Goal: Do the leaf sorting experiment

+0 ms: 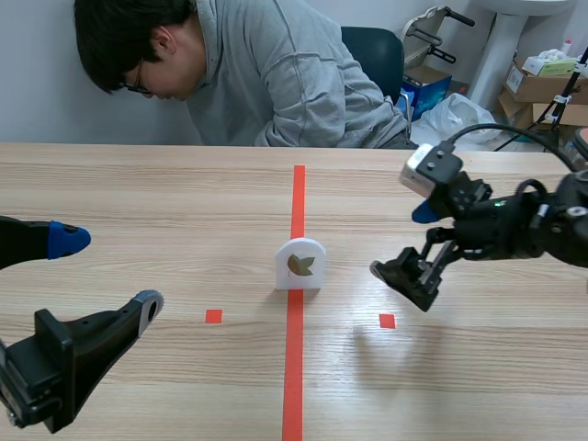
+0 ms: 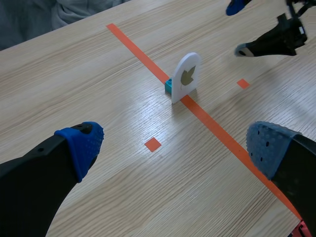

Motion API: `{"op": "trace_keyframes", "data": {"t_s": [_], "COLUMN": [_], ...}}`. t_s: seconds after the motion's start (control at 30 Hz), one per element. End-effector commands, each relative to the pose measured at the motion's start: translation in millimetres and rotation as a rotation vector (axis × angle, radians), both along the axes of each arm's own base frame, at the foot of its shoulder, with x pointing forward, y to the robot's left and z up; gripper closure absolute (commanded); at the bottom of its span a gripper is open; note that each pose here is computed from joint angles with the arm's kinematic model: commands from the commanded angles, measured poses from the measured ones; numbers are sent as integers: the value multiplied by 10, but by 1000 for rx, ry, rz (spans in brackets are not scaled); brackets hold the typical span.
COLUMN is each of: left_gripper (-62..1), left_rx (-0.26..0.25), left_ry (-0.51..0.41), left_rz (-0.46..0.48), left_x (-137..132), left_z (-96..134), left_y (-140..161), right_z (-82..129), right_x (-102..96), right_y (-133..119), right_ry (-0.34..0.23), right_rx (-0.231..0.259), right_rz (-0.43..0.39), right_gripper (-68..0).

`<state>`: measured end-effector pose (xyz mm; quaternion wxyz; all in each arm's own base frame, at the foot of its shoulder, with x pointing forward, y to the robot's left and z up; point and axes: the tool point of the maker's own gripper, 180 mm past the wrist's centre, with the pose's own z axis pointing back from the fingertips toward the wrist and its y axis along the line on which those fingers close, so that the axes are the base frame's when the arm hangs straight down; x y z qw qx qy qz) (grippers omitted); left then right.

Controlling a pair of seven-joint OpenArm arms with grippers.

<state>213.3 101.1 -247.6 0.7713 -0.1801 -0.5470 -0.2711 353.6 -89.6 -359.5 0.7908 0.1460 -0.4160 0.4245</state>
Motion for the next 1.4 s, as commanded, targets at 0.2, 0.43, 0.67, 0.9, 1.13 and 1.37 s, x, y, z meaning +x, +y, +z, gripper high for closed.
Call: {"op": "trace_keyframes", "data": {"t_s": [0.2,0.43,0.67,0.9,1.13,1.37], "left_gripper": [-622,-622,-622,-622,-622,-622], "left_rx": [-20,-39,-41,-42,-42,-40], "left_ry": [-7,-6,-6,-8,-7,-5], "left_rz": [6,25,27,27,27,27], "left_x": [-4,-1,0,2,1,0], "left_z": [38,40,40,44,44,39], "left_y": [-9,-16,-17,-17,-17,-16], "right_z": [-5,-112,-107,-90,-91,-92], "right_x": [61,-46,-67,-64,-64,-66], "right_y": [653,1089,1187,1200,1199,1200], "right_ry": [-7,10,5,-1,0,0], "right_rx": [19,19,31,41,41,41], "right_rz": [134,230,246,247,247,247], "right_gripper": [-655,-655,-651,-447,-258,-60]}}
